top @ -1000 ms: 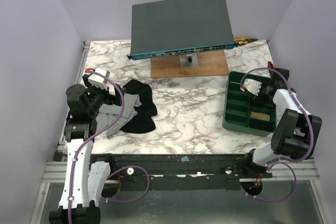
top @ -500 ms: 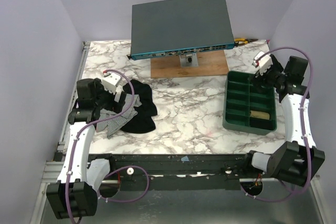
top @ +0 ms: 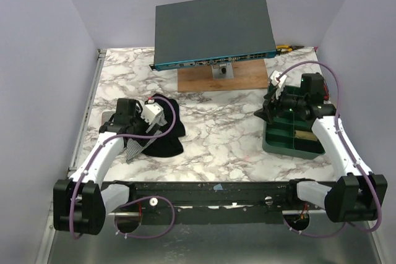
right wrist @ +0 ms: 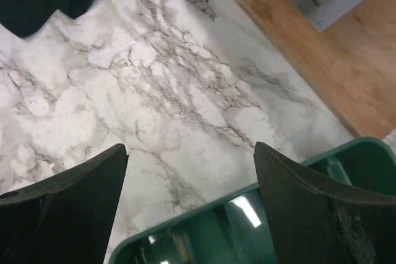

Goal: Roll the underwear
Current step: Move the underwear to the corner of the board.

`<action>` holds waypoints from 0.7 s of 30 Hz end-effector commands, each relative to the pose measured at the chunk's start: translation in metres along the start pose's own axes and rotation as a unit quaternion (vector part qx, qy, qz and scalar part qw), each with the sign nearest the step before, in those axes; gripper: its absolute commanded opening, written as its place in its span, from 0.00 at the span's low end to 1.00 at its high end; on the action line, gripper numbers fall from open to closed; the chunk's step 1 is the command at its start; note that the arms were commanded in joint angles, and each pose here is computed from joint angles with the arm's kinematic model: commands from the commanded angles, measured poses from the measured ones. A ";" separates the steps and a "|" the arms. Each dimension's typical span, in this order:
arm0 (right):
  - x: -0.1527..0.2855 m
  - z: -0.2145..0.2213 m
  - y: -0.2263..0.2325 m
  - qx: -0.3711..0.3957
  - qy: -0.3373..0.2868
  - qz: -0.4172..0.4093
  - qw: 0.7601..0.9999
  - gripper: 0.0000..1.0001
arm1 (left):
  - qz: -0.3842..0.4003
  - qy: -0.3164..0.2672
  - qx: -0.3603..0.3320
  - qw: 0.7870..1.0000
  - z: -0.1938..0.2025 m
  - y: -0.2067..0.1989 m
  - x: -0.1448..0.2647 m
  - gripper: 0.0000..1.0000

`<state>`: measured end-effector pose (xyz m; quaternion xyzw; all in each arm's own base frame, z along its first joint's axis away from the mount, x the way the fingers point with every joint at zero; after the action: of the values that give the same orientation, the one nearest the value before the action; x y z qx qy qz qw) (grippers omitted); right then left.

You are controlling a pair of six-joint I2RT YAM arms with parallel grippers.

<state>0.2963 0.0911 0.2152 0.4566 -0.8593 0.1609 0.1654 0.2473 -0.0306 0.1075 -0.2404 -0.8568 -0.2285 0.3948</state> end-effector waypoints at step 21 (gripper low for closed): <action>-0.034 0.014 0.029 -0.052 0.014 -0.031 0.998 0.86 | 0.014 0.065 0.039 0.997 0.004 0.011 -0.035 0.11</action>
<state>0.2859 0.1244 0.1920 0.4770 -0.8481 0.1205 0.1966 0.2599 -0.0276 0.0680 -0.2358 -0.8191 -0.2172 0.4757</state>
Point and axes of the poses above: each gripper's point midway between its finger pads, its own x axis back along the fingers, its own y axis along the line the jaws close on, z = x × y, the point moved 3 cm from there along x, back along the fingers, and after that the axes turned 3 degrees about x, right-handed, at the moved point
